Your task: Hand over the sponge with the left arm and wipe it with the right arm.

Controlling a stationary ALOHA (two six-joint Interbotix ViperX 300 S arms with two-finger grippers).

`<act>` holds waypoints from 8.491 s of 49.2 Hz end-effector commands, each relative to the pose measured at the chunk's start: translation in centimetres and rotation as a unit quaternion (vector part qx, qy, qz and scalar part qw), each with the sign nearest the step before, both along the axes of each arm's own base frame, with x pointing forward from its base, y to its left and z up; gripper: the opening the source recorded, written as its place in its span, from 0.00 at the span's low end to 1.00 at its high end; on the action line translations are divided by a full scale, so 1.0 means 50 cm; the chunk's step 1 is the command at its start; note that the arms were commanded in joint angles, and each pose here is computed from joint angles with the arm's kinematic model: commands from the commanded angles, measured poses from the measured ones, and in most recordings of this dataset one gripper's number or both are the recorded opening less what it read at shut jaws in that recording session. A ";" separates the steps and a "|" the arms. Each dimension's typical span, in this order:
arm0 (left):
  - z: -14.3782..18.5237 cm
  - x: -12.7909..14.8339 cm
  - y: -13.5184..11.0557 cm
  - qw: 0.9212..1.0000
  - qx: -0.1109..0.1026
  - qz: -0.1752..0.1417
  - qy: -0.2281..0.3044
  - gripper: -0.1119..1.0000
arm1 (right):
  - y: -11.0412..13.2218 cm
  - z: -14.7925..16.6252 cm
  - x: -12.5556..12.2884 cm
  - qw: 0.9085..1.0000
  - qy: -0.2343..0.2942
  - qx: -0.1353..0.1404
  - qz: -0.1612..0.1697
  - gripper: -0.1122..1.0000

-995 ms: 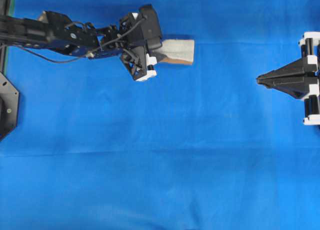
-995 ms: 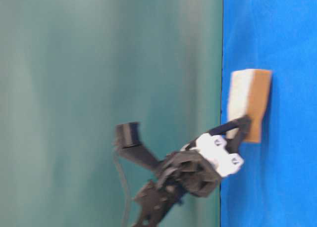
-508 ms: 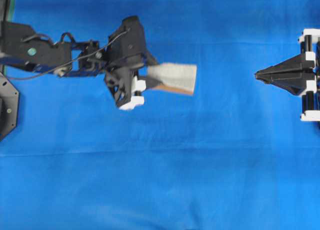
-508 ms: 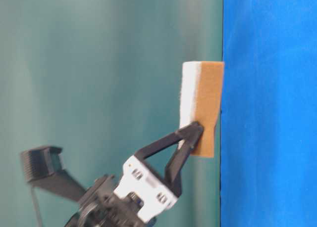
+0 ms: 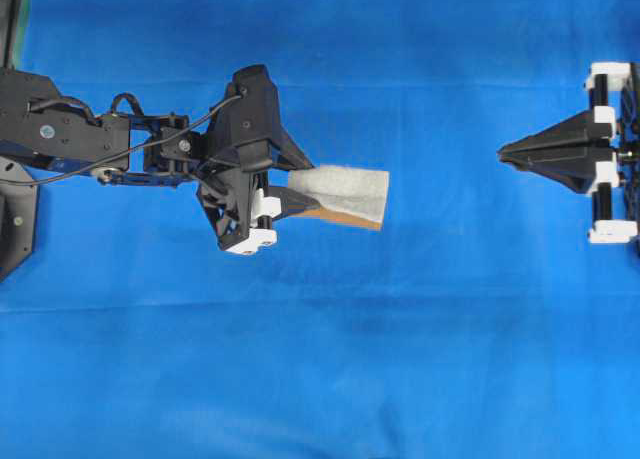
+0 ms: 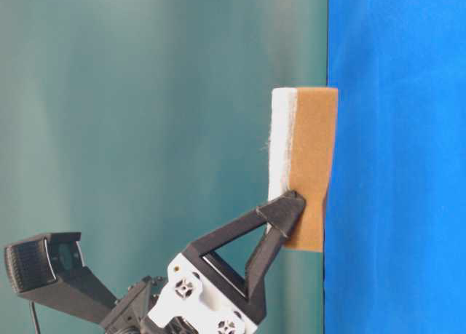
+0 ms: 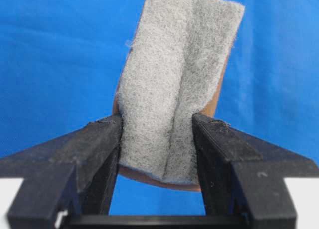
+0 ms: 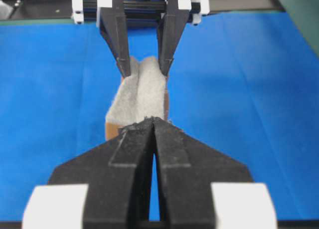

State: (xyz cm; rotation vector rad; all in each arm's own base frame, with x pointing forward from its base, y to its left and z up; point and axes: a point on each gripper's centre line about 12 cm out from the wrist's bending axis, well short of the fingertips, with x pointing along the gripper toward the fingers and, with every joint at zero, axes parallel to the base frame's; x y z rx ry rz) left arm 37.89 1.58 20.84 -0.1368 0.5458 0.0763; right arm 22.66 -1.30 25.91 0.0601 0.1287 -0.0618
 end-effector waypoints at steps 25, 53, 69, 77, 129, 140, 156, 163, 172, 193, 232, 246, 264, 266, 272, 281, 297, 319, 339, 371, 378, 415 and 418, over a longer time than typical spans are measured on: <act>0.021 0.002 0.007 1.000 0.003 0.004 -0.018 0.46 | 0.025 0.000 0.150 0.998 0.048 0.028 0.022 0.46; 0.019 0.002 0.007 1.000 0.004 0.003 -0.017 0.46 | -0.005 -0.060 0.286 0.994 0.105 0.033 0.000 0.76; 0.019 0.001 0.008 1.000 0.005 0.003 -0.016 0.46 | -0.010 -0.096 0.302 0.990 0.136 0.037 -0.004 0.76; 0.019 0.001 0.009 1.000 0.005 0.004 -0.016 0.45 | -0.010 -0.100 0.301 0.989 0.143 0.037 -0.004 0.76; 0.020 0.001 0.011 1.000 0.005 0.005 -0.017 0.39 | -0.005 -0.142 0.325 0.981 0.190 0.030 0.001 0.56; 0.020 0.002 0.011 1.000 0.006 0.004 -0.017 0.31 | -0.005 -0.141 0.321 0.980 0.199 0.025 0.004 0.23; 0.027 -0.001 0.009 1.000 0.011 0.001 -0.028 0.31 | -0.006 -0.129 0.313 0.981 0.194 0.021 0.005 0.23; 0.036 -0.018 0.009 0.999 0.011 0.001 -0.034 0.35 | -0.005 -0.121 0.301 0.980 0.197 0.021 0.005 0.23; 0.046 -0.060 -0.002 0.999 0.014 -0.006 -0.046 0.79 | -0.004 -0.115 0.282 0.980 0.196 0.021 0.005 0.23; 0.079 -0.188 -0.020 0.991 0.015 -0.014 -0.130 0.82 | -0.003 -0.116 0.260 0.979 0.201 0.022 0.004 0.23; 0.075 -0.192 -0.020 0.992 0.017 -0.015 -0.128 0.82 | -0.006 -0.297 0.318 0.952 0.306 0.027 0.003 0.23; 0.074 -0.192 -0.020 0.992 0.016 -0.015 -0.127 0.82 | -0.025 -0.314 0.322 0.948 0.316 0.030 -0.008 0.23; 0.073 -0.192 -0.020 0.992 0.015 -0.014 -0.127 0.82 | -0.204 -0.303 0.290 0.946 0.310 0.026 -0.098 0.23; 0.073 -0.192 -0.020 0.992 0.015 -0.014 -0.127 0.82 | -0.221 -0.303 0.285 0.944 0.310 0.025 -0.106 0.23; 0.073 -0.192 -0.020 0.992 0.015 -0.014 -0.127 0.82 | -0.256 -0.302 0.273 0.942 0.310 0.025 -0.124 0.23; 0.073 -0.192 -0.020 0.992 0.016 -0.015 -0.126 0.82 | -0.254 -0.301 0.275 0.943 0.310 0.022 -0.121 0.23; 0.073 -0.192 -0.020 0.992 0.016 -0.015 -0.126 0.82 | -0.092 -0.309 0.309 0.948 0.317 0.023 -0.038 0.23; 0.075 -0.191 -0.017 0.991 0.016 -0.012 -0.129 0.82 | 0.158 -0.274 0.322 0.945 0.314 0.021 0.090 0.23; 0.071 -0.192 -0.017 0.992 0.016 -0.012 -0.126 0.82 | -0.025 -0.290 0.315 0.943 0.331 0.019 -0.002 0.23; 0.069 -0.194 -0.017 0.992 0.016 -0.011 -0.125 0.82 | -0.192 -0.290 0.286 0.940 0.331 0.015 -0.086 0.23; 0.069 -0.194 -0.017 0.992 0.016 -0.011 -0.125 0.82 | -0.090 -0.294 0.308 0.943 0.333 0.010 -0.030 0.23; 0.064 -0.189 -0.016 0.993 0.016 -0.011 -0.120 0.82 | 0.045 -0.284 0.329 0.944 0.328 0.015 0.034 0.23; 0.063 -0.189 -0.016 0.993 0.016 -0.011 -0.119 0.82 | 0.004 -0.285 0.328 0.944 0.329 0.013 0.014 0.23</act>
